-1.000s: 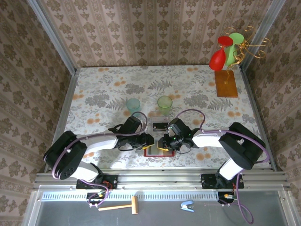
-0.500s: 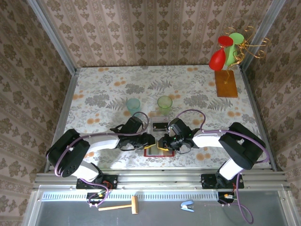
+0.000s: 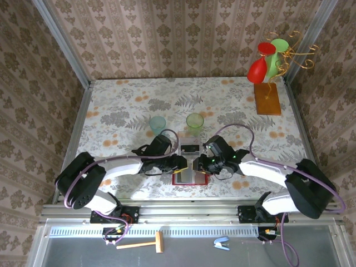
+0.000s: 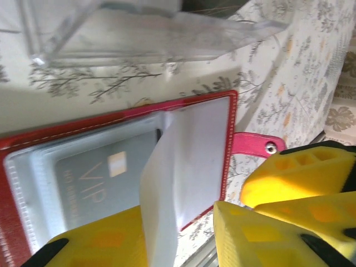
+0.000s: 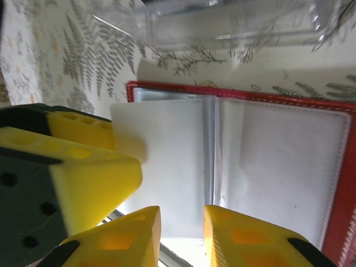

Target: Take the credit cards out of the card holder

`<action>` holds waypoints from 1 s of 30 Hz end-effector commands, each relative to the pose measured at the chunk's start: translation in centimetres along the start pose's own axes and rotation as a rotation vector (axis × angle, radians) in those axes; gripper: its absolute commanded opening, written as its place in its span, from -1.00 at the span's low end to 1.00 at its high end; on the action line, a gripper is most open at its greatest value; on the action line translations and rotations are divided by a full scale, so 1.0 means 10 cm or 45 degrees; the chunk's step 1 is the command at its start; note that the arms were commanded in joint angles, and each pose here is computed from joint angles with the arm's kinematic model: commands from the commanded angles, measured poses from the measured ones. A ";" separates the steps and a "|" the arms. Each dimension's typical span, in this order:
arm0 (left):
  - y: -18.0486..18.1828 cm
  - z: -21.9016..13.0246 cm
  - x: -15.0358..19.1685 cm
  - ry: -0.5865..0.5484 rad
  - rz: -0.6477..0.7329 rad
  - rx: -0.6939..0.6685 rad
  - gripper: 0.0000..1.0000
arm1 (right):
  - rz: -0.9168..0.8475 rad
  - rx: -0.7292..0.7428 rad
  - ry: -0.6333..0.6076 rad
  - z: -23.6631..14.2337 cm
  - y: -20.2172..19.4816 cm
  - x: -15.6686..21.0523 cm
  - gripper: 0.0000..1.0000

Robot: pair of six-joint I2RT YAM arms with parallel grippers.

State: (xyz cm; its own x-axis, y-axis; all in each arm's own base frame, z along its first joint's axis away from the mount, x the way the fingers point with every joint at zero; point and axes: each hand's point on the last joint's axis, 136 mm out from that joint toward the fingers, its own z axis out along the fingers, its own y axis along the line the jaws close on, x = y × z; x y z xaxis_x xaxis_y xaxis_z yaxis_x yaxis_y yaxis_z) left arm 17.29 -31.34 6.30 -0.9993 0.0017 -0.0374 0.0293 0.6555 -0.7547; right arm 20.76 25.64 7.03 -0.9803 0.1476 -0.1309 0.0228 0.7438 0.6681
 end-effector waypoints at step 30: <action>-0.63 0.62 0.03 0.171 0.098 0.126 -0.01 | 0.052 0.094 -0.175 -0.67 -0.39 -0.05 -0.43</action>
State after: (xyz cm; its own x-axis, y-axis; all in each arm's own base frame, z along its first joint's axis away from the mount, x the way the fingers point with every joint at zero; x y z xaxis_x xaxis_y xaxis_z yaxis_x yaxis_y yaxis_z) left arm 16.83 -38.84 5.61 -0.9898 0.1423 0.0002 0.0885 0.6166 -0.7823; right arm 20.74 18.92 10.11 -0.9355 0.2730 -0.2243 0.0707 0.7665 0.6383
